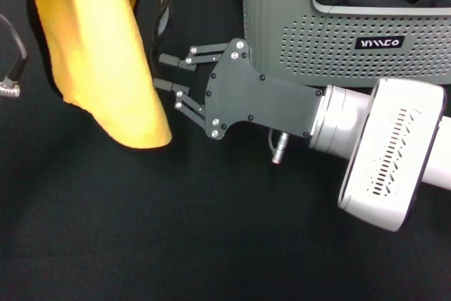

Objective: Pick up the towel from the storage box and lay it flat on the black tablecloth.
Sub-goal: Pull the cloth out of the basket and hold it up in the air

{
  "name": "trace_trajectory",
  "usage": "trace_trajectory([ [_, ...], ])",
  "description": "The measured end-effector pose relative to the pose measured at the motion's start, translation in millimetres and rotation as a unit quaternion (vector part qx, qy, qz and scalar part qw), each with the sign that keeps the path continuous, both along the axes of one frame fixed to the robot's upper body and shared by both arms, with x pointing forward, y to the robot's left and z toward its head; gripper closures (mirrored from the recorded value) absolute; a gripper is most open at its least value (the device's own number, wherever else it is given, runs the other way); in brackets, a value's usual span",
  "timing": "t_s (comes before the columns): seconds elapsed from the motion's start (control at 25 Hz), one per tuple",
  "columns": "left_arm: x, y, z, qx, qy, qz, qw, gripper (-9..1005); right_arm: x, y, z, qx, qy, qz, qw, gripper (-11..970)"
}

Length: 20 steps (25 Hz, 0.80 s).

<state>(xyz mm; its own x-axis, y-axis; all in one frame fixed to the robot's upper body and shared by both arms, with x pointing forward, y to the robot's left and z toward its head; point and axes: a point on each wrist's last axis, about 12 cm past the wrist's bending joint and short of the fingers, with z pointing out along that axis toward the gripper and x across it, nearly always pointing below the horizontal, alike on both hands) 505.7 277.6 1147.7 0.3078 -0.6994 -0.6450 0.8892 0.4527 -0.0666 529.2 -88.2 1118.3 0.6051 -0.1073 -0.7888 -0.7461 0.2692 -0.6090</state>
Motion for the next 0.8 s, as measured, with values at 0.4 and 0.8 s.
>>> trace_trajectory([
  [0.4,-0.1,-0.8,-0.2,0.001,0.001,-0.002,1.0,974,2.1,-2.1,-1.1,0.004,0.004,-0.006,1.0,765],
  [0.8,-0.2,-1.8,-0.5,0.002,0.001,-0.006,1.0,974,6.9,-8.6,2.2,0.016,0.002,-0.022,1.0,777],
])
